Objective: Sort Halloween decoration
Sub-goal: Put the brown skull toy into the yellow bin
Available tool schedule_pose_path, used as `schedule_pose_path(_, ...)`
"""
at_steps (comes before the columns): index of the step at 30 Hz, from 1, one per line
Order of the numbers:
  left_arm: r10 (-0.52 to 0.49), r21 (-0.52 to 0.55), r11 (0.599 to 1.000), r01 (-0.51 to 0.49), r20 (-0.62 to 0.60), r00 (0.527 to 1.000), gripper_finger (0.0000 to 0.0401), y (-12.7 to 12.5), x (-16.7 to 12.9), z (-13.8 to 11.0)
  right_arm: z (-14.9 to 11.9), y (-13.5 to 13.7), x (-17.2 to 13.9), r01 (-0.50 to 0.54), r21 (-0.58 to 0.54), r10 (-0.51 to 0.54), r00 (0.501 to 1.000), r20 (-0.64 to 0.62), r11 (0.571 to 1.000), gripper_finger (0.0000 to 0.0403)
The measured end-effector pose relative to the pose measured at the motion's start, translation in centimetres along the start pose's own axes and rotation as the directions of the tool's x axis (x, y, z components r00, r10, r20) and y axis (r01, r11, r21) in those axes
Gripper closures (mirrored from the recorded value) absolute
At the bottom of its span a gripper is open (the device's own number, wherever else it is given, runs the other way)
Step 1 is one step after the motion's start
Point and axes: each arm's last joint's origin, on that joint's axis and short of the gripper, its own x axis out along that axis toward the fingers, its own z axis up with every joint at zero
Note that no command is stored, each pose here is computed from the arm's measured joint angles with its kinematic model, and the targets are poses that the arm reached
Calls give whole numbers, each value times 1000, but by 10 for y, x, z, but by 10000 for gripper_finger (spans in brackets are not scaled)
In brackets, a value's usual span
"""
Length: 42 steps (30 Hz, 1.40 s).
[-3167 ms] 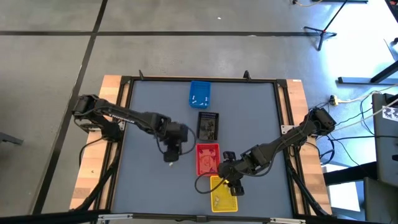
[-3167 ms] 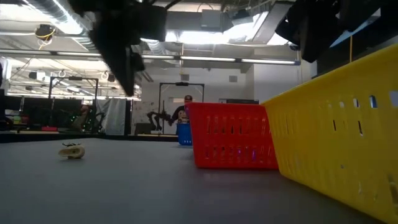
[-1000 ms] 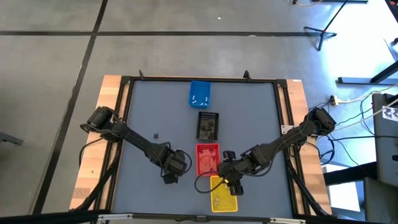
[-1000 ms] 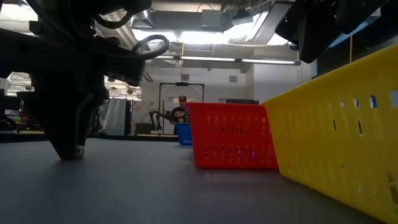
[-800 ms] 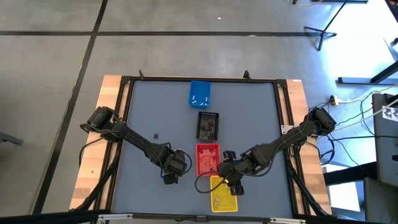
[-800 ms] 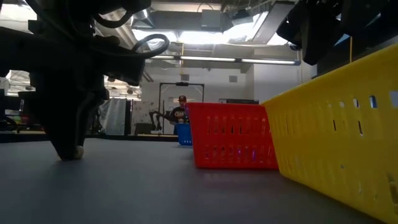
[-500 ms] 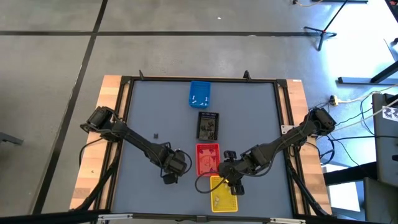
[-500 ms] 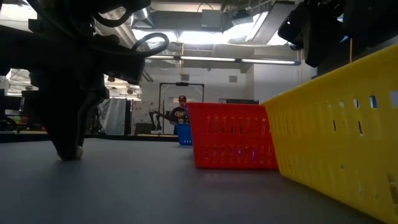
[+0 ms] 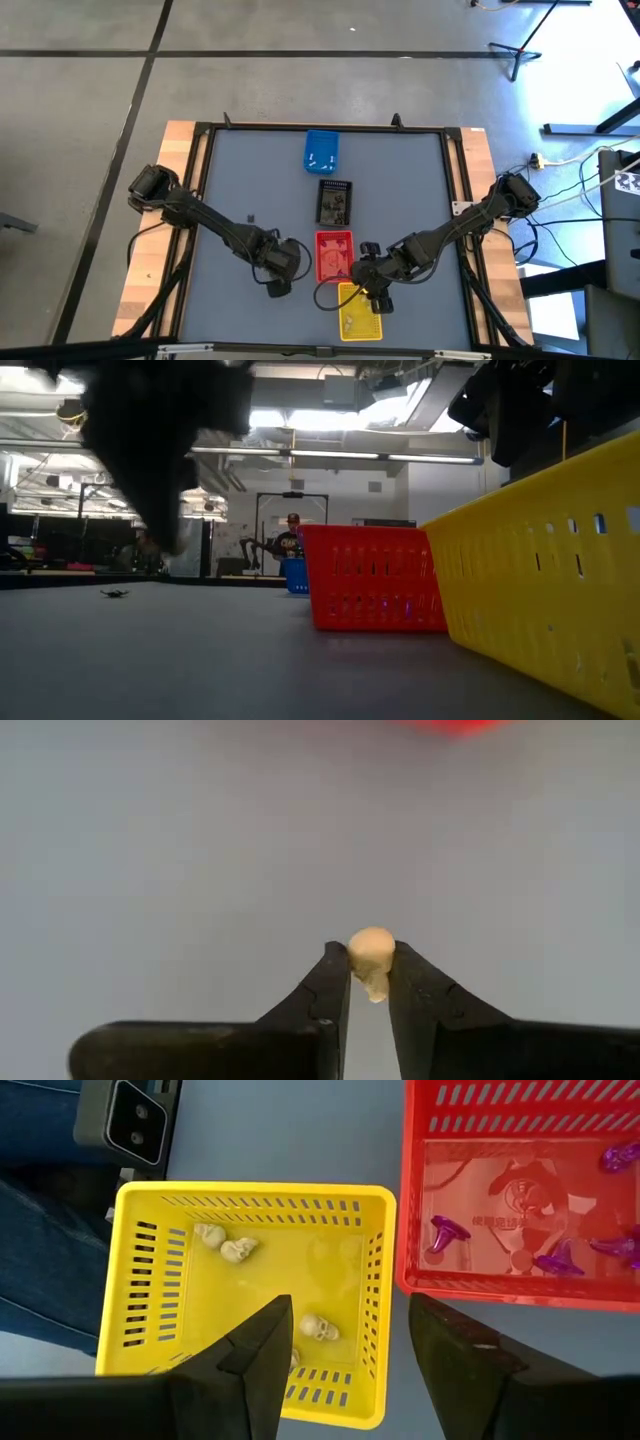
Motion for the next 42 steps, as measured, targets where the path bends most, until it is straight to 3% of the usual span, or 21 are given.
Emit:
schedule_pose_path(4, -134, -10, 991, 137, 125, 983, 364, -11, -6, 13, 2, 1, -6, -10, 0, 10, 1000, 3, 1000, 205)
schedule_pose_path(8, -242, 21, 969, 245, 254, 936, 364, -21, -11, 26, 10, 5, -18, -12, -3, 12, 1000, 24, 1000, 205)
schedule_pose_path(17, -333, 185, 943, 278, 477, 813, 363, -31, -16, 49, 34, 13, -43, 10, -112, 4, 992, 123, 994, 205)
schedule_pose_path(22, -410, 283, 912, 298, 585, 700, 363, -42, -11, 61, 41, 16, -52, 23, -151, 2, 987, 163, 988, 205)
schedule_pose_path(28, -461, 346, 887, 304, 649, 606, 363, -51, 8, 68, 47, 20, -73, 27, -180, -4, 992, 126, 983, 205)
schedule_pose_path(34, -553, 409, 833, 372, 647, 525, 363, -58, 32, 69, 54, 21, -113, 124, -197, -106, 989, 101, 973, 205)
schedule_pose_path(37, -577, 415, 815, 404, 636, 512, 363, -59, 42, 68, 57, 22, -130, 150, -245, -123, 985, 124, 958, 205)
schedule_pose_path(42, -571, 407, 819, 403, 641, 513, 363, -58, 46, 69, 52, 21, -155, 156, -316, -109, 981, 162, 936, 205)
